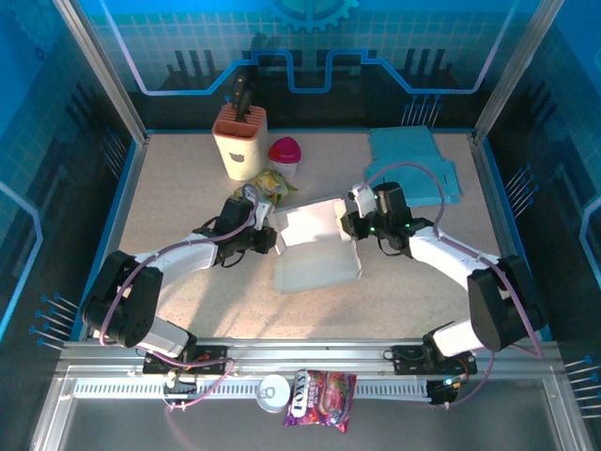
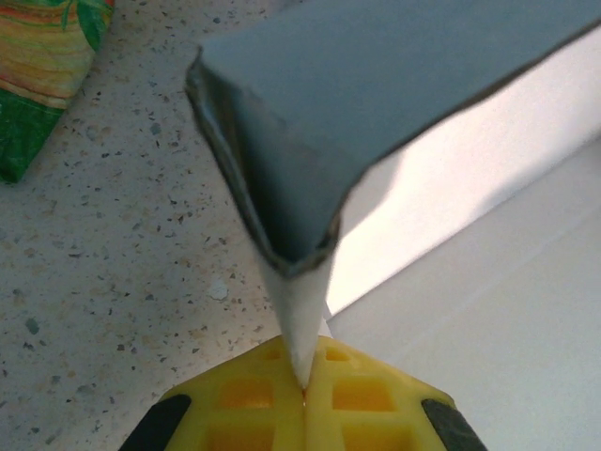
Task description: Fold the paper box
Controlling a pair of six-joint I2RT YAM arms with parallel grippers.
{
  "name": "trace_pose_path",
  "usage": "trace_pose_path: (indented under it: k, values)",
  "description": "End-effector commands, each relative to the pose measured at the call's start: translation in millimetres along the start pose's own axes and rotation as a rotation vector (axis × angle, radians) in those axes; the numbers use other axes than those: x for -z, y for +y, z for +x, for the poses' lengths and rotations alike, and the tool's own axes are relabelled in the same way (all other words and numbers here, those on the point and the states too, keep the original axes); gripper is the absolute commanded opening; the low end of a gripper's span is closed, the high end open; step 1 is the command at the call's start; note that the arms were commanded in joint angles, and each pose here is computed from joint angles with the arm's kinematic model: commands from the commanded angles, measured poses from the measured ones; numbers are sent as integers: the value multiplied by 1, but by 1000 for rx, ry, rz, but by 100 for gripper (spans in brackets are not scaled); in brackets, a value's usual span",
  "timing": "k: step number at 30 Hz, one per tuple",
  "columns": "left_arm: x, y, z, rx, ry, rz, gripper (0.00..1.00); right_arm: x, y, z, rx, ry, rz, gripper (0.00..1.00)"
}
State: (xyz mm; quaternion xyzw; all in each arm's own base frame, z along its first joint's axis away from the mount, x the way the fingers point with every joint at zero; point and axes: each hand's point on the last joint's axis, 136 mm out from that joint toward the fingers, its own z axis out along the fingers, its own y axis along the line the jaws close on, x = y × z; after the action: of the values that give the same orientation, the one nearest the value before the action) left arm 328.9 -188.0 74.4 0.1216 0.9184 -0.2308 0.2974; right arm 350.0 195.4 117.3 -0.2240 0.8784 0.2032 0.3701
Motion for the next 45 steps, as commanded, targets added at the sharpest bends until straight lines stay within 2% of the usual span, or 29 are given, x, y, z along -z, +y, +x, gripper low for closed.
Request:
trace_pose_path:
  k: [1,6,9,23,25,28,31,34,39,45]
  values:
    - [5,-15,-14,-62,-32,32,0,-4,16,-8,37,-19,-66,23]
    - [5,-17,-15,-69,-34,32,0,-5,14,-7,39,-16,-50,23]
    - [5,-16,-15,-71,-33,25,0,-7,6,-3,34,3,-10,27]
    - [0,-20,-14,-92,-13,10,0,-28,-3,0,34,21,95,32]
    - [-1,-20,-14,-94,-12,6,0,-31,-5,0,28,22,123,30]
    - [-2,-20,-14,-95,-9,3,0,-33,-8,-1,21,10,159,20]
    - [-4,-19,-13,-98,-2,-4,0,-36,-11,1,10,8,185,16]
    - [-7,-17,-12,-101,8,-15,0,-43,-10,5,-7,-1,175,16]
    - [-10,-15,-11,-106,23,-33,0,-50,-16,11,-68,-16,99,26]
    - [-11,-12,-11,-117,34,-46,0,-53,-14,11,-79,-15,-3,31]
